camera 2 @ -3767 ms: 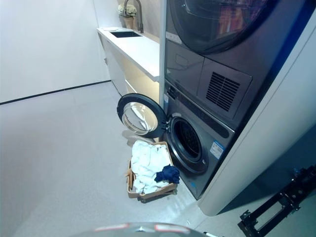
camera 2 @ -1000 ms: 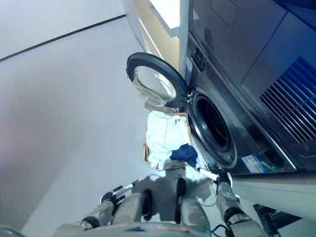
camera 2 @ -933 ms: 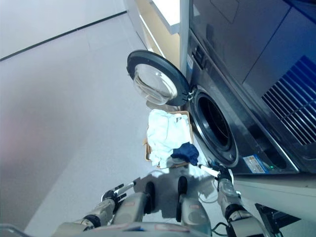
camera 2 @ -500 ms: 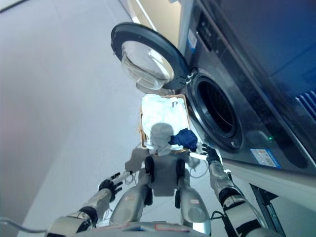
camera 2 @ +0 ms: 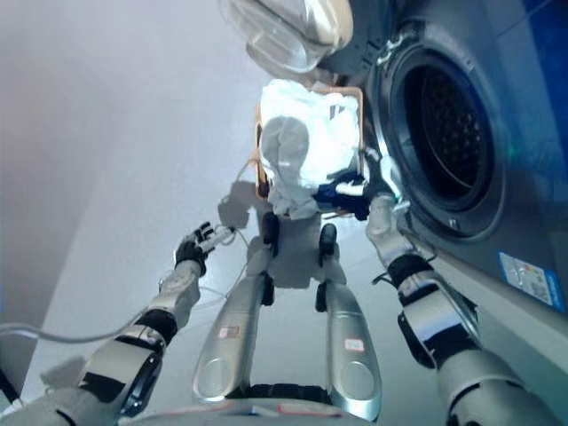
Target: Put the clothes in the basket into the washing machine.
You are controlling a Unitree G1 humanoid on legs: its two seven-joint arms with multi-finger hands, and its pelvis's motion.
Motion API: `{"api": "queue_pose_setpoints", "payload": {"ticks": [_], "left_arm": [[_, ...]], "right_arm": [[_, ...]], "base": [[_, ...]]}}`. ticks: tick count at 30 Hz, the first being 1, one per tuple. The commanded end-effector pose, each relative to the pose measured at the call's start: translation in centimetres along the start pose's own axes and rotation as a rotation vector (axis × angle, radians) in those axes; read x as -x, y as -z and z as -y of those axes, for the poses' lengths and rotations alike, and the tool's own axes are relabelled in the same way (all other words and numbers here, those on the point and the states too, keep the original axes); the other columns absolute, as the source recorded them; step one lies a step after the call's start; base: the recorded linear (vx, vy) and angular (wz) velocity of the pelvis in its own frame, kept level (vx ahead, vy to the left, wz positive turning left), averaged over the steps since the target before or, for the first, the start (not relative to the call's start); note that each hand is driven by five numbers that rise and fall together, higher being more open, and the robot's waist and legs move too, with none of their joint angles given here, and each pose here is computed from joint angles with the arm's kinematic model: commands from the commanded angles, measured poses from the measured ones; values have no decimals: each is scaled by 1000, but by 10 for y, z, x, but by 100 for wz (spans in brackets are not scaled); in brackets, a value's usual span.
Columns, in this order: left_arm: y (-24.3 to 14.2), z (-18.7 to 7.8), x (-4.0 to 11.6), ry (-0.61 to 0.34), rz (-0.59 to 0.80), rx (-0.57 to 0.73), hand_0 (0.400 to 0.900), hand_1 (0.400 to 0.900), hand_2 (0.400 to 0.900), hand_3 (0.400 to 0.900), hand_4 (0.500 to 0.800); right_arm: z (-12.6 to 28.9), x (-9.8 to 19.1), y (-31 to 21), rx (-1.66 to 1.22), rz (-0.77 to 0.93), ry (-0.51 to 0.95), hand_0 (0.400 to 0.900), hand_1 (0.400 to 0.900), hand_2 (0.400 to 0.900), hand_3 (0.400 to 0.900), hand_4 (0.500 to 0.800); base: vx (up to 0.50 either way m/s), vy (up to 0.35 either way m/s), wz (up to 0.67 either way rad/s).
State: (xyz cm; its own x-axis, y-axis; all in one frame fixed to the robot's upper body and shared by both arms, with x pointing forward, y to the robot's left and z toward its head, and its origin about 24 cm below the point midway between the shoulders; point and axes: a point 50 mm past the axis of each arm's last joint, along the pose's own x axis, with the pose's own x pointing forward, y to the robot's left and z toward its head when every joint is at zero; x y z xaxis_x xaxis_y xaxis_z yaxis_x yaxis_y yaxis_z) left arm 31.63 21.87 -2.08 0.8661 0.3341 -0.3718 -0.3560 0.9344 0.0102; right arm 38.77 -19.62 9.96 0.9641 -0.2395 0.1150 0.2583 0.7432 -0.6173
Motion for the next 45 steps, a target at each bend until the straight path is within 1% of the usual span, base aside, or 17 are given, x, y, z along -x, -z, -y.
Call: {"api": "queue_pose_setpoints", "payload": {"ticks": [1, 3, 4, 6, 8, 13, 18, 19, 20, 21, 26, 30, 31, 36, 41, 42, 45], "left_arm": [[-6, -13, 2, -65, 64, 44, 900, 900, 900, 900, 800], [-20, -6, -1, -49, 100, 92, 900, 900, 900, 900, 800], [-22, -3, -1, -37, 106, 99, 900, 900, 900, 900, 800], [-33, 3, 1, -10, 161, 145, 900, 900, 900, 900, 800], [-33, 7, 2, 13, 160, 143, 900, 900, 900, 900, 800], [-30, 19, 3, 22, 143, 153, 900, 900, 900, 900, 800], [-25, 24, 6, 41, 137, 156, 900, 900, 900, 900, 800], [-24, 24, 7, 43, 136, 157, 900, 900, 900, 900, 800], [-23, 25, 7, 45, 133, 158, 900, 900, 900, 900, 800], [-24, 25, 7, 46, 134, 158, 900, 900, 900, 900, 800], [-20, 25, 7, 34, 117, 140, 900, 900, 900, 900, 800], [-23, 24, 5, 7, 123, 135, 900, 900, 900, 900, 800], [-26, 21, 5, -2, 140, 147, 900, 900, 900, 900, 800], [-23, 12, 6, -38, 137, 183, 900, 900, 900, 900, 800], [-16, 0, 5, -96, 98, 220, 900, 900, 900, 900, 800], [-14, -2, 5, -105, 87, 228, 900, 900, 900, 900, 800], [-9, -6, 5, -127, 63, 250, 900, 900, 900, 900, 800]], "right_arm": [[35, -11, -11, 18, 79, 157, 900, 900, 900, 900, 800], [43, -18, -14, 2, 52, 178, 900, 900, 900, 900, 800], [45, -19, -11, 10, 35, 182, 900, 900, 900, 900, 800], [52, -21, -8, -12, 5, 206, 900, 900, 900, 900, 800], [54, -22, -3, 7, -26, 206, 900, 900, 900, 900, 800], [44, -18, 11, 60, -104, 204, 900, 900, 900, 900, 800], [46, -15, 25, 116, -164, 186, 900, 900, 900, 900, 800], [47, -15, 26, 122, -170, 179, 710, 710, 710, 710, 686], [48, -15, 28, 119, -177, 179, 457, 457, 457, 457, 534], [47, -14, 28, 119, -175, 179, 400, 400, 400, 400, 500], [41, -10, 31, 97, -163, 177, 400, 400, 400, 400, 500], [41, -12, 18, 44, -107, 218, 400, 400, 400, 400, 500], [46, -15, 10, 12, -71, 246, 400, 400, 400, 400, 500], [65, -18, -33, -184, 120, 346, 400, 400, 400, 400, 500], [87, -7, -69, -419, 308, 420, 400, 400, 400, 400, 500], [92, -4, -72, -465, 331, 439, 400, 400, 400, 400, 500], [100, 1, -67, -629, 325, 482, 400, 400, 400, 400, 500]], "base": [[-64, -21, 15], [-65, -30, 13], [-51, -40, 18], [-37, -36, 22], [-15, -16, 14], [3, -7, 7], [2, -4, 12], [2, -3, 9], [4, 6, 5], [0, 0, 0], [-6, 5, -3], [0, 0, 0], [-26, 17, -8], [-22, 21, -14], [-25, 10, -14], [-16, 15, -15], [-16, 11, -11]]}}
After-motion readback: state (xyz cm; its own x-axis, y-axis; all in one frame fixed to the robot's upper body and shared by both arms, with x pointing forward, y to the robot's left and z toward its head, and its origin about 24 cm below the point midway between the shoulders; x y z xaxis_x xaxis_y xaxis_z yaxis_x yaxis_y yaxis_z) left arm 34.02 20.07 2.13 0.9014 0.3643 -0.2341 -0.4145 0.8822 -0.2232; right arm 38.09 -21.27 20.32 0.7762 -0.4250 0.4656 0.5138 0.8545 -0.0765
